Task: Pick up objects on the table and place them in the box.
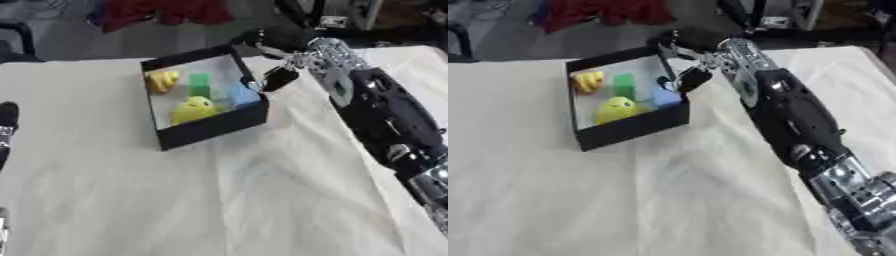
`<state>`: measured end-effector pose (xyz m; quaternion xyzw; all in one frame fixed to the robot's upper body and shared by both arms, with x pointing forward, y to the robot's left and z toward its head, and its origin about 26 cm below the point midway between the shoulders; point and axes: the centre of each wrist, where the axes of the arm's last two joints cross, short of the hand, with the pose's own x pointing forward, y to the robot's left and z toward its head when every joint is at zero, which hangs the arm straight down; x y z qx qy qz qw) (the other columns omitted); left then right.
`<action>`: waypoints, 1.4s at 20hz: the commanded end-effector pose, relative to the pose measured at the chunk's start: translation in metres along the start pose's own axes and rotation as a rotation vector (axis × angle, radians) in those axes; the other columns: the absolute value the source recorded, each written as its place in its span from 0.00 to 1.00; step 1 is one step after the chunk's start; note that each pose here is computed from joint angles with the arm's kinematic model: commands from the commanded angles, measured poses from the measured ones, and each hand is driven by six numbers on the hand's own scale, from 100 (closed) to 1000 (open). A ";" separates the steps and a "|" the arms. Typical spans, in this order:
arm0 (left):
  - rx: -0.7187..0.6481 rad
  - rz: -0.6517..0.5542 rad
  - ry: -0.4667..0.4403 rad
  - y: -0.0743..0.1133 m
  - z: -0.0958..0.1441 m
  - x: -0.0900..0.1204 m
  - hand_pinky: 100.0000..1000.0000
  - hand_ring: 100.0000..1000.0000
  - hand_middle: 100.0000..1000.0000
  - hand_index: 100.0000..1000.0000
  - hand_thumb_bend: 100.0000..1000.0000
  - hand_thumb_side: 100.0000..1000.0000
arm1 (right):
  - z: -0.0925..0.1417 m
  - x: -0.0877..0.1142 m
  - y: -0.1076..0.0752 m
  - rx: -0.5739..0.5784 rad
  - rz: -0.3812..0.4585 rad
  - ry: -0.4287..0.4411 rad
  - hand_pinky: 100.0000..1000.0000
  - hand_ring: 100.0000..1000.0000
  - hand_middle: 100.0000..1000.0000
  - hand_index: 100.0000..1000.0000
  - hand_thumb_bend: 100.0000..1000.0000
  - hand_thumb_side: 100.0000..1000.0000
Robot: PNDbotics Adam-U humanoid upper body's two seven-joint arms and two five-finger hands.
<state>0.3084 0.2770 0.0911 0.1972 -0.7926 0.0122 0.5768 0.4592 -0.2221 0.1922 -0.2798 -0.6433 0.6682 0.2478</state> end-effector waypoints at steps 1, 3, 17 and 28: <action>0.025 -0.032 -0.017 0.011 -0.003 0.002 0.62 0.49 0.53 0.78 0.79 0.65 | 0.022 0.006 -0.039 -0.123 -0.013 -0.056 0.92 0.86 0.85 1.00 0.04 0.36; 0.034 -0.043 -0.009 0.014 -0.001 0.000 0.62 0.49 0.53 0.78 0.79 0.65 | 0.041 0.015 -0.051 -0.186 -0.055 -0.091 0.92 0.85 0.84 1.00 0.02 0.33; 0.031 -0.069 0.035 0.021 0.011 -0.014 0.62 0.49 0.53 0.78 0.78 0.65 | 0.169 0.064 -0.015 -0.523 -0.597 -0.061 0.86 0.75 0.74 0.92 0.00 0.41; -0.032 -0.038 0.057 0.010 0.020 -0.019 0.62 0.48 0.53 0.78 0.78 0.66 | 0.196 0.078 0.072 -0.891 -0.974 0.240 0.75 0.55 0.57 0.54 0.00 0.60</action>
